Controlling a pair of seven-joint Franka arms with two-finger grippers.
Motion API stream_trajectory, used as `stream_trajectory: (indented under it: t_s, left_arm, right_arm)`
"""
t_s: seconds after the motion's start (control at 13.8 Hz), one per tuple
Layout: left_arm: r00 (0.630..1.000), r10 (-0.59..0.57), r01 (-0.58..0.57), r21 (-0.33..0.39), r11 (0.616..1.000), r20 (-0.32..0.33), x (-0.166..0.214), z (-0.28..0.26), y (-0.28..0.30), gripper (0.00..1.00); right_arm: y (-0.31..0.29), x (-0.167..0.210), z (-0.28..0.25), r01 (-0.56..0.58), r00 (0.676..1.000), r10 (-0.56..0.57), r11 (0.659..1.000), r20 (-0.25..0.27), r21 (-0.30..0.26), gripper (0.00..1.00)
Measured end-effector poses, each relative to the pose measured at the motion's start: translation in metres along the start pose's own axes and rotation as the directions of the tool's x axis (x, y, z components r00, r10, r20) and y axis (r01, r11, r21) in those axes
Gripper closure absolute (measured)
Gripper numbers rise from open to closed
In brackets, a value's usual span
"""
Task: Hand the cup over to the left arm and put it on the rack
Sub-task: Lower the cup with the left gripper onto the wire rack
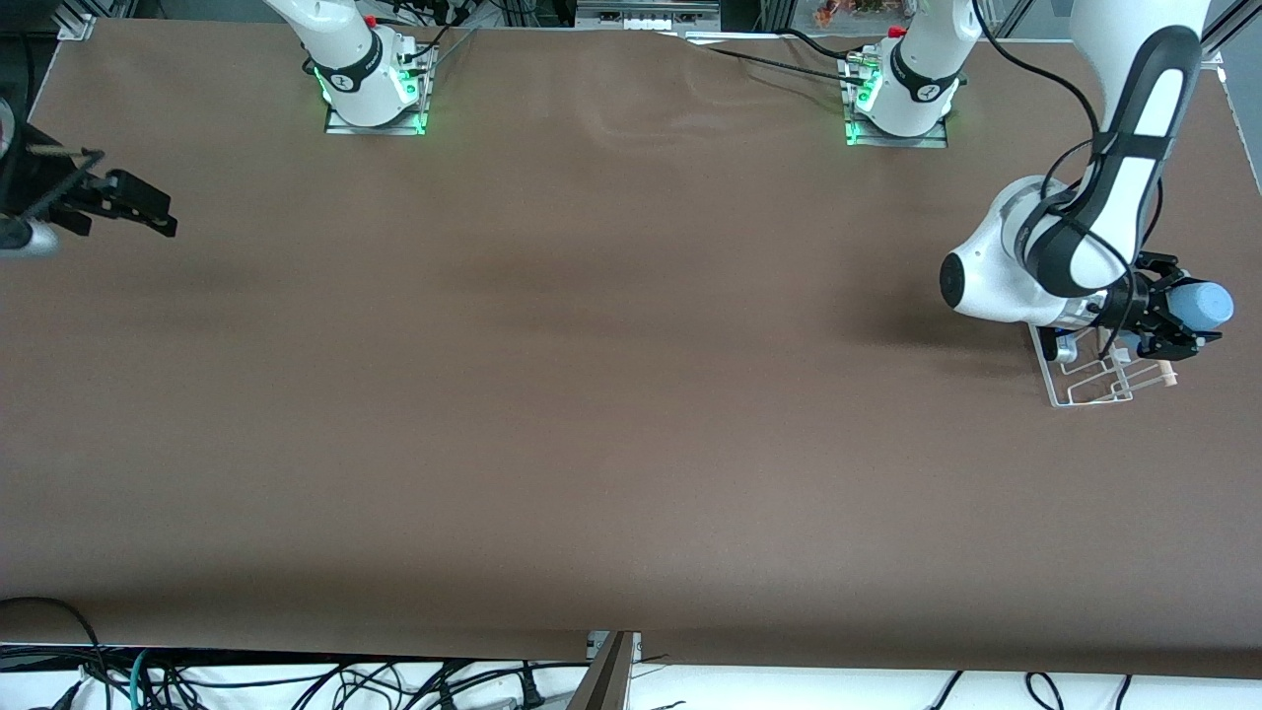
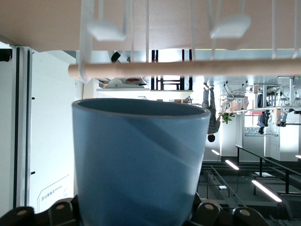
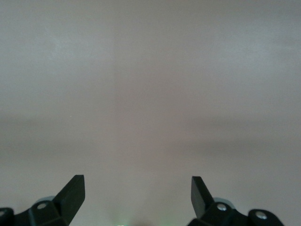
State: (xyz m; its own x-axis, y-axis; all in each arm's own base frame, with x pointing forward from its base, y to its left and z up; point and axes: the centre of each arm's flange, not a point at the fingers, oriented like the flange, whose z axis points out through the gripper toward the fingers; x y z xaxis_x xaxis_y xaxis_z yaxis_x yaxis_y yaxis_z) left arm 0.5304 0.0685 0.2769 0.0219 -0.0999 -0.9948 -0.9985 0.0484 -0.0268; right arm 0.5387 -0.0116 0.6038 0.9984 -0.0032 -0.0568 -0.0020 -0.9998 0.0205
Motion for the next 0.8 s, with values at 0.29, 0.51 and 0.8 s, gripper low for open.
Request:
stream_trajectory:
  t_s: [0.29,0.51,0.8]
  left_arm:
    - [1.000,-0.001,0.001,-0.003,1.000,-0.004,0.020,0.002,0.006,0.26]
    - [1.000,-0.009,0.009,0.008,1.000,0.001,0.027,0.002,0.008,0.26]
    - [1.000,-0.026,0.026,0.012,1.000,0.008,0.038,0.003,0.013,0.26]
  right_arm:
    - [0.000,0.002,0.004,-0.013,1.000,0.013,1.000,0.012,0.000,0.00]
    - [0.003,0.004,0.008,-0.020,1.000,0.020,1.000,0.017,0.001,0.00]
    - [0.002,0.005,0.007,-0.061,0.998,0.061,0.998,0.008,0.000,0.00]
